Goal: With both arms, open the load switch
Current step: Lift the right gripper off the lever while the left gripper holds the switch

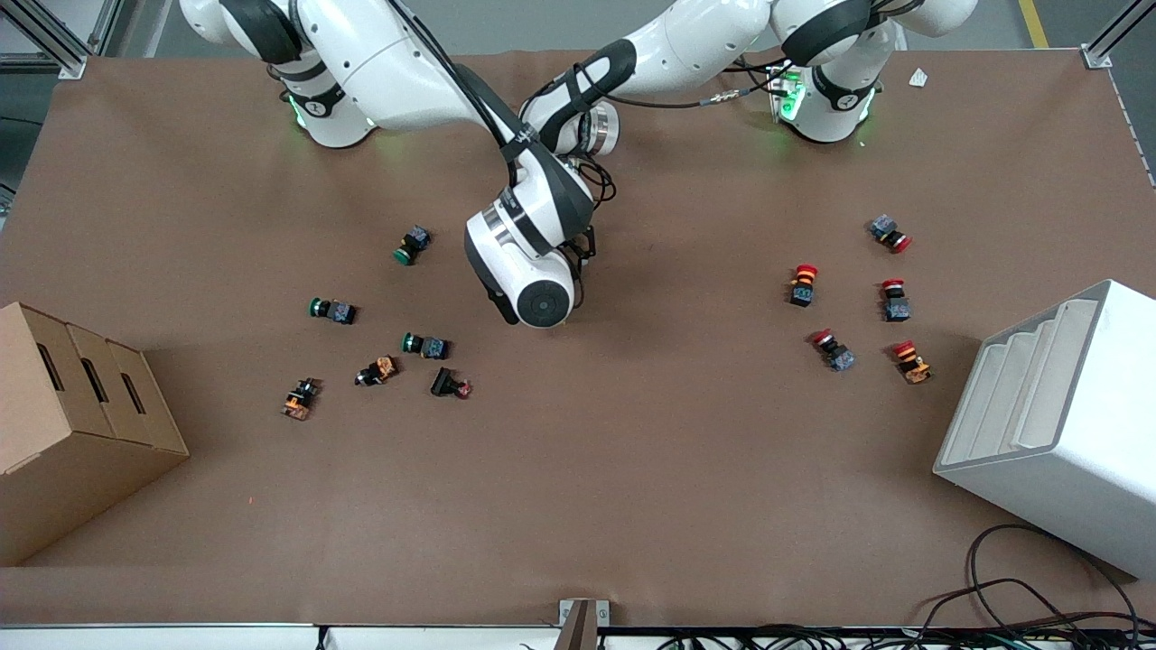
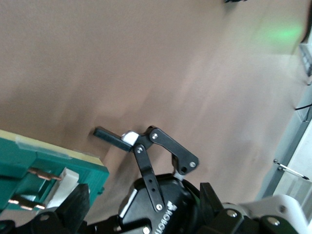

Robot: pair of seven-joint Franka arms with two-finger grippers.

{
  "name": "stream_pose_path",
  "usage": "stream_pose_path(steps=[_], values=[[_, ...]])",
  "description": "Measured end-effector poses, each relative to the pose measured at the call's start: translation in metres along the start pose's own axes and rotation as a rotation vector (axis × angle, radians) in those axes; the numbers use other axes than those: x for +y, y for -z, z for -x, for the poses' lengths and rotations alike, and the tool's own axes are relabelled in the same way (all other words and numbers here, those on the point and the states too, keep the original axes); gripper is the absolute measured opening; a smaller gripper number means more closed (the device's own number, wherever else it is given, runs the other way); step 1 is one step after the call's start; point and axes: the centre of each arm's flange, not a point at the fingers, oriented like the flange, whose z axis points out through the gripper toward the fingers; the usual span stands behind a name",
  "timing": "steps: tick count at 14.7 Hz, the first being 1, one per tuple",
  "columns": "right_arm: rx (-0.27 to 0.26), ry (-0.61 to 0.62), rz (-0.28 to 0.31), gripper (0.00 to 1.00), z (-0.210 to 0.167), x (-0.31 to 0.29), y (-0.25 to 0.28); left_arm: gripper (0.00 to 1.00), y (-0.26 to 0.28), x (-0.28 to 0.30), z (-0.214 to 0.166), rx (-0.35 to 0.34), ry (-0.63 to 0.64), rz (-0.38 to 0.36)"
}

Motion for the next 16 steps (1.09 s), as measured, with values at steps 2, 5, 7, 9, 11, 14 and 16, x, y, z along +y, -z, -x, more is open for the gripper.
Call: stream_pose_path(steps=[2,5,7,9,11,14,16], values=[[0.002,0.009,-0.011,1.00,-0.001,-0.002,-0.006,0.99,0.000,0.000,0.000,0.000,0.000,0.000],[0.048,0.112,-0.048,1.00,-0.021,-0.002,0.023,0.99,0.000,0.000,0.000,0.000,0.000,0.000],[0.156,0.225,-0.101,1.00,-0.073,0.002,0.071,0.99,0.000,0.000,0.000,0.000,0.000,-0.001],[0.252,0.358,-0.133,1.00,-0.145,0.014,0.120,0.99,-0.001,0.000,0.000,0.000,0.001,-0.001],[0.271,0.500,-0.193,1.00,-0.227,0.037,0.167,0.99,-0.001,0.000,-0.002,-0.001,0.004,-0.001],[0.295,0.705,-0.292,1.00,-0.339,0.103,0.232,0.99,-0.008,0.003,-0.014,-0.003,0.039,-0.022],[0.332,0.829,-0.328,1.00,-0.389,0.147,0.257,0.99,-0.008,0.007,-0.036,-0.011,0.089,-0.053]])
